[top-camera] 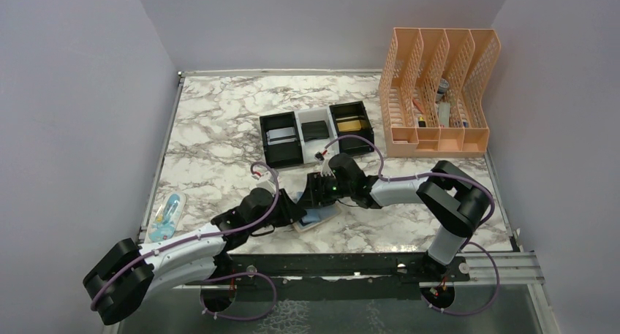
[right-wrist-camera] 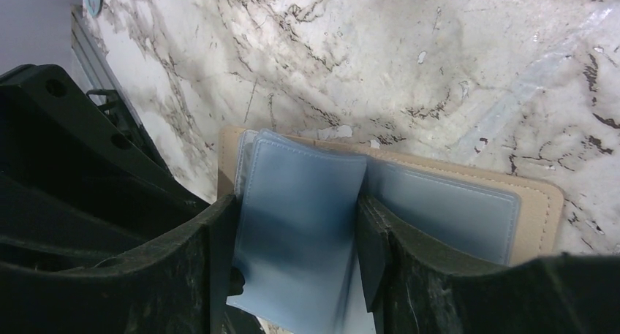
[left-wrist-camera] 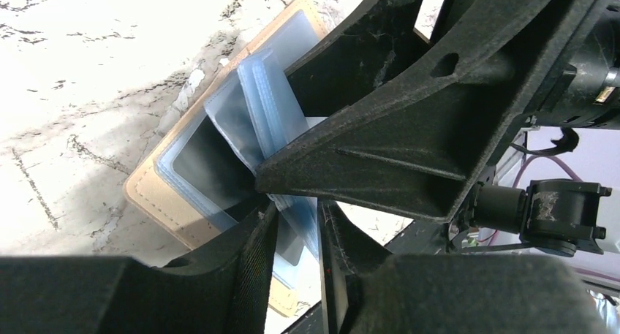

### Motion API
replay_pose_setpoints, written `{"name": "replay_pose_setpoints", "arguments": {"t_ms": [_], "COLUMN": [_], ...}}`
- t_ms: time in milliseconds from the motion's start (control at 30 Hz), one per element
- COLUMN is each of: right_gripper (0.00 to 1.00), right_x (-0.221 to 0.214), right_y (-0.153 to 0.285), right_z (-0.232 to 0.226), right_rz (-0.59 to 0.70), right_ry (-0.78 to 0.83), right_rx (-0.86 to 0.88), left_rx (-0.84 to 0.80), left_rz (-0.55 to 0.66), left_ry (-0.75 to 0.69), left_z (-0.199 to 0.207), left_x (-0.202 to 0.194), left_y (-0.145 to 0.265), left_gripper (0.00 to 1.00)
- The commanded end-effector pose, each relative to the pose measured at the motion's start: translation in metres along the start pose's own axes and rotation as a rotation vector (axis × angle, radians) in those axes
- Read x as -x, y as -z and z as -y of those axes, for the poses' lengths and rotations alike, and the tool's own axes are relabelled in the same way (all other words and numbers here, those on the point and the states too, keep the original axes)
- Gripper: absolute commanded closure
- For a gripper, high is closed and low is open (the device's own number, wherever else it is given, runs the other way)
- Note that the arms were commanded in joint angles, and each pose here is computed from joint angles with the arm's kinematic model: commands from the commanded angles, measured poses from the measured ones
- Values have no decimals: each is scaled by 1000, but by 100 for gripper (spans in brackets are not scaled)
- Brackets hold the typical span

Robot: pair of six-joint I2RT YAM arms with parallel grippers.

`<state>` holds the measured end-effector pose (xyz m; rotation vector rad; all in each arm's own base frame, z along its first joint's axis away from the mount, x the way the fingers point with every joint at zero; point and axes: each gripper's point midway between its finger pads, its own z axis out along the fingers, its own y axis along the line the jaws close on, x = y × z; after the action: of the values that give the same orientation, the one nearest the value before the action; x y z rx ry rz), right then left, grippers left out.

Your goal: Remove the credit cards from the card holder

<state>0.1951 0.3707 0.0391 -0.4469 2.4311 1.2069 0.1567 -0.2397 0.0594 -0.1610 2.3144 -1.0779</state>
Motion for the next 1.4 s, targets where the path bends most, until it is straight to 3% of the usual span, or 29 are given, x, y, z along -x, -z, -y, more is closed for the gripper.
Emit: {"name": "replay_pose_setpoints", "arguments": {"t_ms": [0, 167, 333, 600, 800, 933, 1100, 1367], "right_gripper": [42, 34, 35, 52, 65, 65, 49, 40], "right_x": [-13, -12, -11, -13, -8, -5, -5, -9], "right_y": [3, 5, 5, 4, 6, 8, 7, 5], "right_z": [1, -2, -2, 3, 6, -2, -4, -3], "right_rz": [-52, -48, -48, -45, -24, -20, -31, -55], "right_ry": [-14, -12, -11, -15, -10, -12, -19, -12], "right_rx": [3, 12, 6, -10, -40, 5, 22, 31], "left_rx": [-34, -25, -22, 15, 37, 40, 26, -13], "left_rz": [32, 29, 25, 11, 11, 15, 13, -14], "left_ry": [-7, -1, -5, -21, -24, -22, -22, -30], "left_z": [5, 1, 2, -4, -11, -13, -12, -6], "left_x": [4, 2, 2, 1, -1, -1, -3, -8], "left_y": [-1, -2, -2, -1, 2, 4, 5, 2], "left_gripper": [72, 73, 73, 72, 65, 63, 64, 70]}}
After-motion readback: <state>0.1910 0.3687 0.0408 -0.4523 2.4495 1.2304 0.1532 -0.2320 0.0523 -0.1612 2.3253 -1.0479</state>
